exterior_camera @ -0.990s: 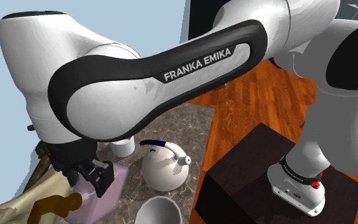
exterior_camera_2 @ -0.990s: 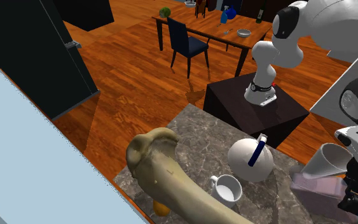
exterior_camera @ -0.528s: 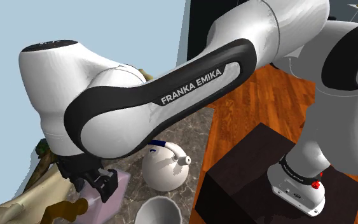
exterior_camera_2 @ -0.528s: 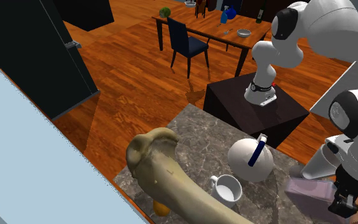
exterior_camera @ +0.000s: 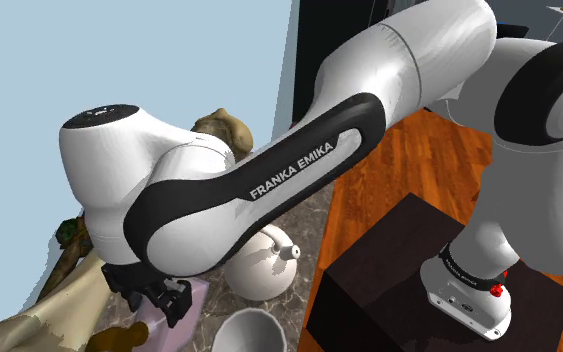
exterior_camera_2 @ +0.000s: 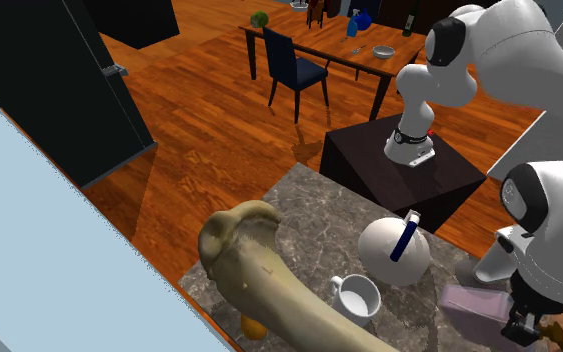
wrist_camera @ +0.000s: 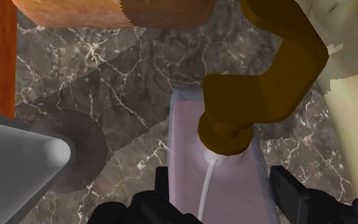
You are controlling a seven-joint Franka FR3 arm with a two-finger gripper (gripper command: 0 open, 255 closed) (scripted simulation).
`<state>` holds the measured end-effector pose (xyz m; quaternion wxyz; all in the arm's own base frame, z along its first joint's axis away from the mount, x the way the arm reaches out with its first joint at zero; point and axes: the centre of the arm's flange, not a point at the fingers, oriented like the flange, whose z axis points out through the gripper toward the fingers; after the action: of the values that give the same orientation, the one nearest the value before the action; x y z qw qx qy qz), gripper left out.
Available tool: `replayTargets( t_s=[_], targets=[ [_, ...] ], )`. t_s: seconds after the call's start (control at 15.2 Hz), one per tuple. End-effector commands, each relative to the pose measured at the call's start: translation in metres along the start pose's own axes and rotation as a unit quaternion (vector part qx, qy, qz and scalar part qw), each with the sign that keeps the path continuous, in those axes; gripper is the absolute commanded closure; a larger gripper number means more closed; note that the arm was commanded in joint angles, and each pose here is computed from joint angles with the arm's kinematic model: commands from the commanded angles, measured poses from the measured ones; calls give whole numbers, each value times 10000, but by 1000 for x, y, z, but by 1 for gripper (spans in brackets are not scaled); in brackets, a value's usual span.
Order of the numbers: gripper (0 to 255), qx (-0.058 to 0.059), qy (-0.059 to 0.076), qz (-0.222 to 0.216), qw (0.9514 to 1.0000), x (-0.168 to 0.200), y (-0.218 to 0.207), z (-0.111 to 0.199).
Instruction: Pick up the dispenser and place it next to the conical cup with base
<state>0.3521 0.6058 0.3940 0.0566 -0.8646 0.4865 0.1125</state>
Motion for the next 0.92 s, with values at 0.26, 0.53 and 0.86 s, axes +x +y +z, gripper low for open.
replayTargets(
  t_s=[0.26, 0.53, 0.86],
  targets=[
    [255, 4, -3, -1, 10000, 9, 0, 30],
    [255, 4, -3, -1, 10000, 14, 0, 51],
    [255, 4, -3, -2, 10000, 17, -1, 64]
  ],
)
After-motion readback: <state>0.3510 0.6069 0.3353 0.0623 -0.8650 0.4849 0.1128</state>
